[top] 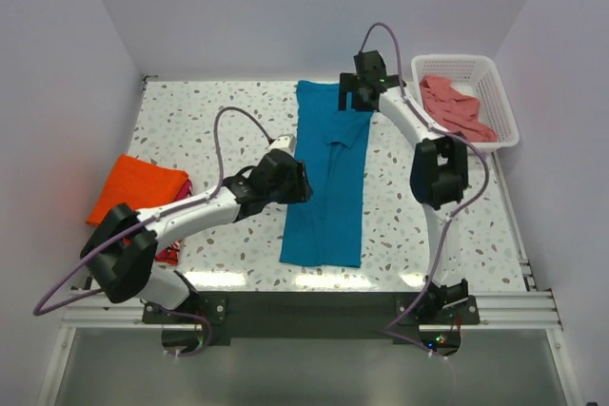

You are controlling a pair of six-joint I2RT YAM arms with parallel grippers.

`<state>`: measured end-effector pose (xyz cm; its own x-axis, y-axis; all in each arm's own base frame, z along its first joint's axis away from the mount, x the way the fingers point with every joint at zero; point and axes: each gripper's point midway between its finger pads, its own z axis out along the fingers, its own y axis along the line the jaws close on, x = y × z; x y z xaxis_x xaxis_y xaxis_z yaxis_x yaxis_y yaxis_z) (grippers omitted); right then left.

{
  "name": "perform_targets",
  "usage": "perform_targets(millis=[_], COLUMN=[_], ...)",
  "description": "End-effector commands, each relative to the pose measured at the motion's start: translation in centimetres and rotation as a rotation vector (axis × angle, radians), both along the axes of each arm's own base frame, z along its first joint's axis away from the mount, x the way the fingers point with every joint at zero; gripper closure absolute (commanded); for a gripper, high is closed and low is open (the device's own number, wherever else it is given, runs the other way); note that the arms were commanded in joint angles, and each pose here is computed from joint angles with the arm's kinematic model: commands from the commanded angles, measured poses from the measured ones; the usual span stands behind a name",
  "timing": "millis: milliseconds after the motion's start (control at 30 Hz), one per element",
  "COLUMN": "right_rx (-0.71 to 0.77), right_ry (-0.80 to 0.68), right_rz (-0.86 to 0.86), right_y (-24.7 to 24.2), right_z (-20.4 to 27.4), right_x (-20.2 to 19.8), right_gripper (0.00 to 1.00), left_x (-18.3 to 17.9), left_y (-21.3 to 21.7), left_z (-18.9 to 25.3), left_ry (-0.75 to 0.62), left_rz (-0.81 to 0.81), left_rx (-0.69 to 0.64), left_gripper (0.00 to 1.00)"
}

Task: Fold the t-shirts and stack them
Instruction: Fold the tshirt

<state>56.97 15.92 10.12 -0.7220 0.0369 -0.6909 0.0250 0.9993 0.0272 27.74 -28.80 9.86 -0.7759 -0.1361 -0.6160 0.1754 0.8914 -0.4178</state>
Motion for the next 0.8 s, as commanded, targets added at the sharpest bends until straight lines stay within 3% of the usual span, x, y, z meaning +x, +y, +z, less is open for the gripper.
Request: perform_targets(millis=[0,33,67,100,167,200,233,400,533,767], right_rx=[0.17,0.148,0.163,0.157,0.195,0.181,0.18,0.232,0.303,0.398], right_ry=[-0.134,-0.06,-0.09,-0.017,-0.041,0.017,0.028,0.14,0.195,0.307], right_rz=[-0.04,-0.035,-0.037,-0.049,-0.025,-0.02,0.001,0.05,0.046,0.055], right_y=[0.4,0.7,0.7,0.6,1.6,1.5,2.2,1.8,1.2,1.8], right_z=[9.8,6.8,8.9,5.7,6.9,3.4,3.0,-1.4,-3.4,-5.9], right_x=[-3.8,-6.4,-8.3,-11.0,-15.0,-17.8,-19.9,-30.6,-35.8,-41.5], right_gripper=[0.01,0.01,0.01,0.02,0.04,0.05,0.06,0.19,0.29,0.34], left_x=[-1.1,-1.6,-2.8,-3.3,-5.1,-5.6,-6.3,-9.7,-11.1,-12.3], left_y=[2.8,3.1,4.0,4.3,5.8,5.6,5.6,6.1,6.4,6.5], left_z=[-0.6,-1.1,-2.5,-2.4,-4.3,-3.8,-4.0,-5.0,-5.7,-6.8], left_ry=[0.012,0.023,0.057,0.05,0.088,0.078,0.083,0.114,0.137,0.178], left_rz=[0.05,0.049,0.052,0.048,0.055,0.036,0.022,-0.041,-0.061,-0.069], left_rx=[0.037,0.037,0.052,0.036,0.051,0.012,-0.004,-0.038,-0.051,-0.057], left_gripper=[0.47,0.47,0.48,0.48,0.49,0.5,0.5,0.51,0.53,0.55])
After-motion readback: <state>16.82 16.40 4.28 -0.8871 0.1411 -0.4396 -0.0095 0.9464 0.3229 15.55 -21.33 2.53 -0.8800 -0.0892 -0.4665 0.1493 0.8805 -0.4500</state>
